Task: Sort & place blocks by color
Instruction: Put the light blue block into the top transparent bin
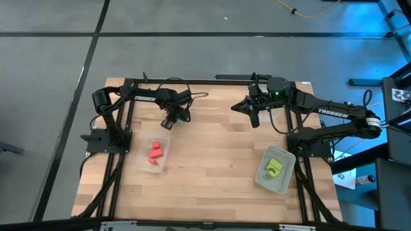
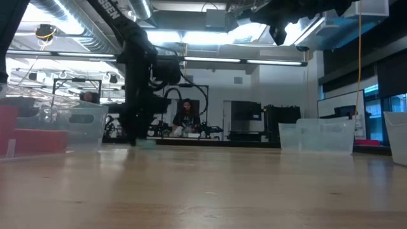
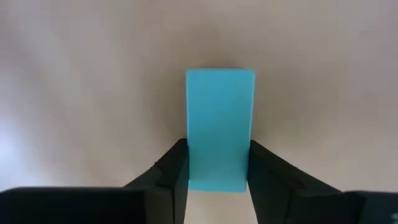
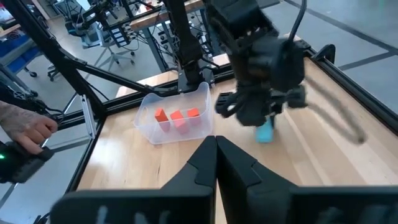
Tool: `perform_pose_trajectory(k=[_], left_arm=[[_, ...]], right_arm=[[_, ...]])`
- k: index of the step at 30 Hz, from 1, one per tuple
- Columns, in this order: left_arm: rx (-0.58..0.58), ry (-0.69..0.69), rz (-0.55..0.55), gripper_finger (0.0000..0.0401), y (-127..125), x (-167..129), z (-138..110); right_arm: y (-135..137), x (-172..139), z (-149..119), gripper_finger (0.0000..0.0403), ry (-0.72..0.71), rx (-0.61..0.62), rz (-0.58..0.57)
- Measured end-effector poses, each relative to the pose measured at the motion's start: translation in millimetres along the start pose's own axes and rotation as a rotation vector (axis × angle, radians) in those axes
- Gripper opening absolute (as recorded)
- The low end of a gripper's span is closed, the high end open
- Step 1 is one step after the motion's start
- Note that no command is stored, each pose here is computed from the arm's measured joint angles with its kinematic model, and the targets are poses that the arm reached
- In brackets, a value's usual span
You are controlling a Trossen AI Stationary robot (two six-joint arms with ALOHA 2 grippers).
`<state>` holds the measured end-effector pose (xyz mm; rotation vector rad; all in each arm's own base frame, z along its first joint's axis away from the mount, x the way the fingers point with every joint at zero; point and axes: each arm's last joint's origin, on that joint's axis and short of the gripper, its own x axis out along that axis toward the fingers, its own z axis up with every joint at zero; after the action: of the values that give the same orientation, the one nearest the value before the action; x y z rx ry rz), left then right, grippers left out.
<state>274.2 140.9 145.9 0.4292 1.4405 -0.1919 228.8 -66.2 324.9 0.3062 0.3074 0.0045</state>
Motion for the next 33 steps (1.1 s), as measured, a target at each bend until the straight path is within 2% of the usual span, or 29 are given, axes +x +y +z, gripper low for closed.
perform_pose_trajectory(k=[4,8,11,15,18,20,28,30,33], left_arm=[[-0.086,-0.045,0.098,0.0118,12.8,-24.9,5.0],[-0.209,-0.175,0.162,0.0118,21.8,-59.4,11.5],[-0.327,-0.339,0.22,0.0118,26.2,-92.9,16.5],[-0.475,-0.654,0.25,0.0118,25.1,-131.6,28.9],[-0.548,-0.863,0.254,0.0118,21.1,-154.4,42.9],[-0.554,-0.968,0.254,0.0118,15.5,-162.9,56.2],[-0.584,-1.197,0.227,0.0118,-14.5,-178.2,99.8],[-0.597,-1.25,0.244,0.0118,-19.4,-184.9,104.6],[-0.632,-1.255,0.247,0.0118,-24.3,-185.6,108.2]], right_arm=[[0.3,0.1,1.6,0.001,-0.016,-0.009,0.003],[0.7,0.0,3.9,0.001,-0.039,-0.015,0.007],[1.0,0.0,5.1,0.001,-0.05,-0.014,0.01],[0.8,0.4,5.6,0.0031,-0.056,-0.016,0.006],[0.2,1.6,5.6,0.0077,-0.058,-0.016,0.001],[-0.4,3.8,6.1,0.0119,-0.064,-0.016,0.007],[-6.4,16.6,3.0,0.0309,-0.051,-0.018,-0.012],[-5.8,18.0,4.2,0.0338,-0.06,-0.051,0.024],[-3.8,19.0,8.7,0.0356,-0.103,-0.103,0.072]])
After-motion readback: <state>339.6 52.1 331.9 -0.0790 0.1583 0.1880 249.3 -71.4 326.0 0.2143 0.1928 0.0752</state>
